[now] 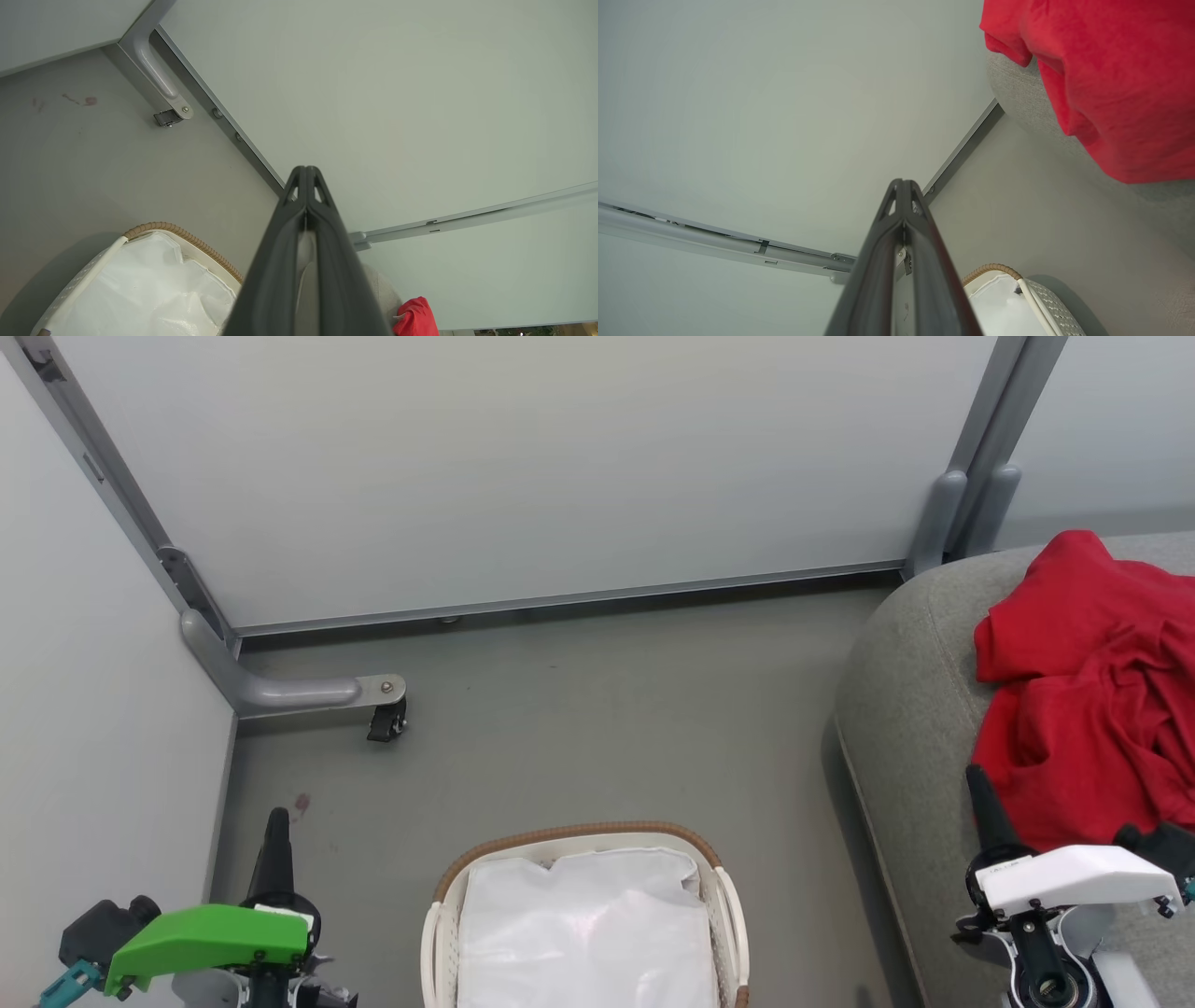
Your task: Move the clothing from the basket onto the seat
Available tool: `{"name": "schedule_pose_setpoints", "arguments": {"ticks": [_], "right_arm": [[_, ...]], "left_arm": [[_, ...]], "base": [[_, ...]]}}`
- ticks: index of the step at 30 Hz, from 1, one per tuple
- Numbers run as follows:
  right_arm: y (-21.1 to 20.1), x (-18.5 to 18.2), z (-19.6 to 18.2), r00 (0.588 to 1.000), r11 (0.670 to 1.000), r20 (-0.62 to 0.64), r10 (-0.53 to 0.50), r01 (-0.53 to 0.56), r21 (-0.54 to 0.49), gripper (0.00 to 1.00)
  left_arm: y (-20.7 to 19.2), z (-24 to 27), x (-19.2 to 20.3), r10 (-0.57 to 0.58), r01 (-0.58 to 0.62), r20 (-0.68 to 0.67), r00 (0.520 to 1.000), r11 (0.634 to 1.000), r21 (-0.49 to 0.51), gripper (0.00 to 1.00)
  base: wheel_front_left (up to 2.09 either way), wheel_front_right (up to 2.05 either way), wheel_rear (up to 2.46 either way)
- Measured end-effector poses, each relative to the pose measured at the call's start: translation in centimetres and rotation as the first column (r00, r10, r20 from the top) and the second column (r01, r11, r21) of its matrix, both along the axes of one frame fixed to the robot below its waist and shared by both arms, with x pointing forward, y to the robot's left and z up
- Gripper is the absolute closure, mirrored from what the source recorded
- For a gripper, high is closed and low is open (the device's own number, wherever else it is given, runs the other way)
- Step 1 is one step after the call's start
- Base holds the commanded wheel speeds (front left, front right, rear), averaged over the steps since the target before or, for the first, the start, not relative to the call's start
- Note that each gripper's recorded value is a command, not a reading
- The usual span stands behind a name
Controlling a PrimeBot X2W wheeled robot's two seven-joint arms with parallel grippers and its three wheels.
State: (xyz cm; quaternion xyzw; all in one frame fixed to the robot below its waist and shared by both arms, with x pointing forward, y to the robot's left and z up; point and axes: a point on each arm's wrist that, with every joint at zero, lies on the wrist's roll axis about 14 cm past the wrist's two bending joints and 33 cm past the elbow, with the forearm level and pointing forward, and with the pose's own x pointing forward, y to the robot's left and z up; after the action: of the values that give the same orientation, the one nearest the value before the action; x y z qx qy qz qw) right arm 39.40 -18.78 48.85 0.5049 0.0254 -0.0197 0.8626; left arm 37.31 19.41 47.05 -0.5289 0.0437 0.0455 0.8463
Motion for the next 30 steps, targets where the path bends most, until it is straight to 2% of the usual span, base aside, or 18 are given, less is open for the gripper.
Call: {"name": "schedule_pose_setpoints", "arguments": {"ticks": [13,30], "right_arm": [[-0.3,-0.1,0.4,1.000,0.992,0.008,-0.007,0.006,0.129,1.00],[-0.6,-0.2,0.9,1.000,0.959,0.023,-0.014,0.007,0.284,1.00]], "left_arm": [[0.2,0.6,0.3,0.009,-0.007,0.018,1.000,0.993,-0.116,1.00],[0.4,1.5,0.7,0.016,-0.003,0.049,0.999,0.968,-0.253,1.00]], "base": [[0.00,0.00,0.00],[0.00,0.00,0.00]]}}
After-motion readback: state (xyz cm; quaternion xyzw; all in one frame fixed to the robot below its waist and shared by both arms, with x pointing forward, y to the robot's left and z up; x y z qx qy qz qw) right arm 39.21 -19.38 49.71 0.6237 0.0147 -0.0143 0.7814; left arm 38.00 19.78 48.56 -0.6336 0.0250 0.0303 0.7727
